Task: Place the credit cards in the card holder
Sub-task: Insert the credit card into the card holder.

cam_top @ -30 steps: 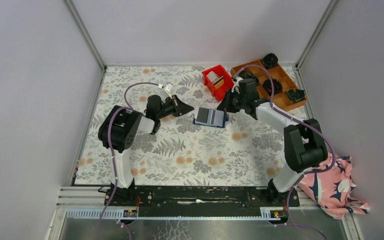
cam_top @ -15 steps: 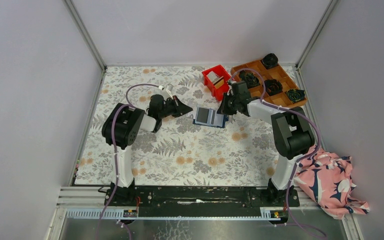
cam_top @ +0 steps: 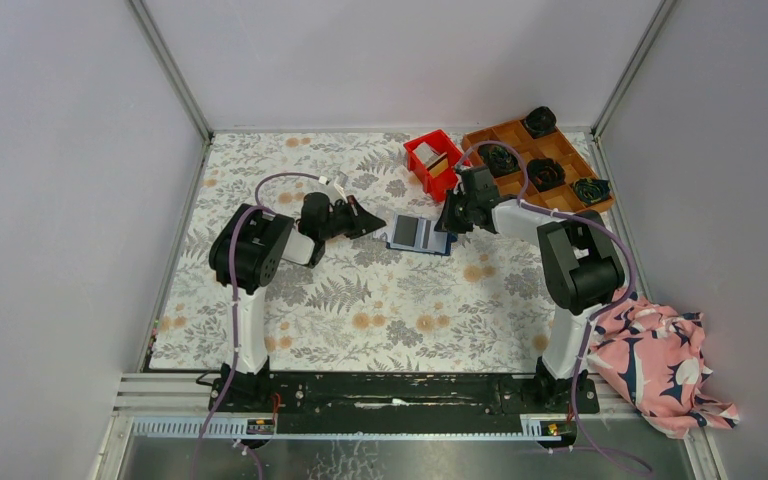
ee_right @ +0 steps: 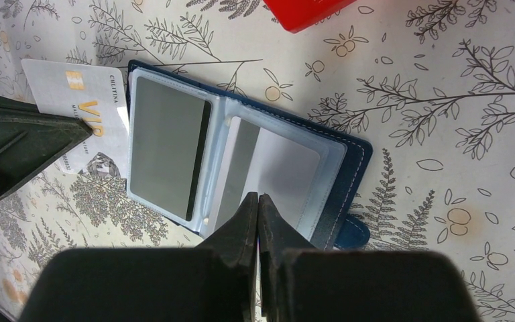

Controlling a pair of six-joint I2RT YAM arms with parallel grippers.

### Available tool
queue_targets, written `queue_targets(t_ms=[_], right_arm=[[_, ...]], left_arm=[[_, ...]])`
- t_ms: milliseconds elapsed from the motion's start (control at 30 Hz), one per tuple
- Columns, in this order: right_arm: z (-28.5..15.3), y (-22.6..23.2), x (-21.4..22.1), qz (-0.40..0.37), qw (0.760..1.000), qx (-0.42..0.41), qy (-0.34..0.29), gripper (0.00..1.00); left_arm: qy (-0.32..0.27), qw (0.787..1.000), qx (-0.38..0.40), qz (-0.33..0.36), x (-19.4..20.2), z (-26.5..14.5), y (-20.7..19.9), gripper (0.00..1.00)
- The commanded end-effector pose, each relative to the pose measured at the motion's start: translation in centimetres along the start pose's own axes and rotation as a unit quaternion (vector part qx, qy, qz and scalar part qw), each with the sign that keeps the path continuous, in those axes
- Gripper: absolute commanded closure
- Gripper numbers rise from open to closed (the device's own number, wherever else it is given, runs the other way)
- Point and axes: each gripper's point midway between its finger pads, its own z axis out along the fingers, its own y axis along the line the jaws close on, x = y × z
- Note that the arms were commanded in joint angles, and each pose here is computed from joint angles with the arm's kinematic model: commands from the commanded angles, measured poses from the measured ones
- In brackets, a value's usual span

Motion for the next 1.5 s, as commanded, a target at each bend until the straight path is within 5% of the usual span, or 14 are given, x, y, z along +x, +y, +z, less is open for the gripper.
queue_targets(t_ms=[0,1467], right_arm=[[0.2,0.6,-1.5,-0.014,1.000,0.000,-0.019,0.98],[0.8,0.0,-0.6,-0.009,1.000,0.007,-0.003,0.98]], left_arm=[[-0.022,1.000,0.018,0.011,-1.2,0.5,-0.7,1.00],[-0.040,0.998,0.040,-0.009,-2.4,-0.9,-3.0,1.00]])
